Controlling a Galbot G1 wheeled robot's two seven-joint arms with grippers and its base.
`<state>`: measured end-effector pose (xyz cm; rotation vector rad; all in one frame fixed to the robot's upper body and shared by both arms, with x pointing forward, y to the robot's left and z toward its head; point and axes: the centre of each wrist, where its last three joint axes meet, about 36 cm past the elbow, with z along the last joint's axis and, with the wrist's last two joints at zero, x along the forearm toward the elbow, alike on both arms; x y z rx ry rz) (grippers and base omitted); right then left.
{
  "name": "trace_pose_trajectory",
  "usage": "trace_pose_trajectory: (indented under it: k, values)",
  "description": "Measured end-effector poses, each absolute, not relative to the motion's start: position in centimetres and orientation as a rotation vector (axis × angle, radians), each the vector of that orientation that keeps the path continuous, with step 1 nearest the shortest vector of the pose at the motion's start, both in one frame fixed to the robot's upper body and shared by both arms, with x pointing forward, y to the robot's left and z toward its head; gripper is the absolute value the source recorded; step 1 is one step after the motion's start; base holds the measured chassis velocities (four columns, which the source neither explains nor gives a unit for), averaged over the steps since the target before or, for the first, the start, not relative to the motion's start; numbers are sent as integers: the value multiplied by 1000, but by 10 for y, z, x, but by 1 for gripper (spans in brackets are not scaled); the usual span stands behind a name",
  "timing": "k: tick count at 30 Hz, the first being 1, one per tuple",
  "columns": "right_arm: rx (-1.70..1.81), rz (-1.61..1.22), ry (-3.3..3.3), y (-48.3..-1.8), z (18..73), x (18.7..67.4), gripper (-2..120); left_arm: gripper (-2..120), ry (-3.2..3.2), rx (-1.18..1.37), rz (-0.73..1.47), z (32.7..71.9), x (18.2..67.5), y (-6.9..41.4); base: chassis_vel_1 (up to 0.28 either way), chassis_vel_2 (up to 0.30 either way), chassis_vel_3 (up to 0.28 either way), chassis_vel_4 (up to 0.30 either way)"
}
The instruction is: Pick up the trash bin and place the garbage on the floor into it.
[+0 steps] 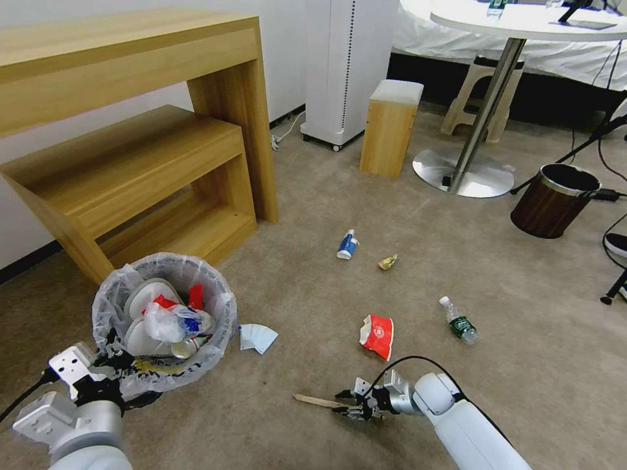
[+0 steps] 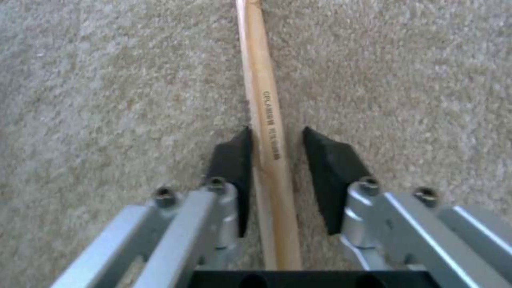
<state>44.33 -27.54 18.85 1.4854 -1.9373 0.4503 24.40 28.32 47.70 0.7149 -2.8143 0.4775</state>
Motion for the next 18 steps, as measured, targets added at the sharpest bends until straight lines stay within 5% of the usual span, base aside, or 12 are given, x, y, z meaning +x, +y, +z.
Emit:
trace_pose_trajectory:
  k: [7, 18]
  values:
    - [1486, 468, -1937, -279, 189, 444, 0, 1, -2815, 715, 477, 477, 244, 284, 0, 0, 0, 0]
    - [1507, 496, -2093, -290, 220, 444, 0, 1, -2813, 702, 469, 476, 244, 280, 0, 0, 0, 0]
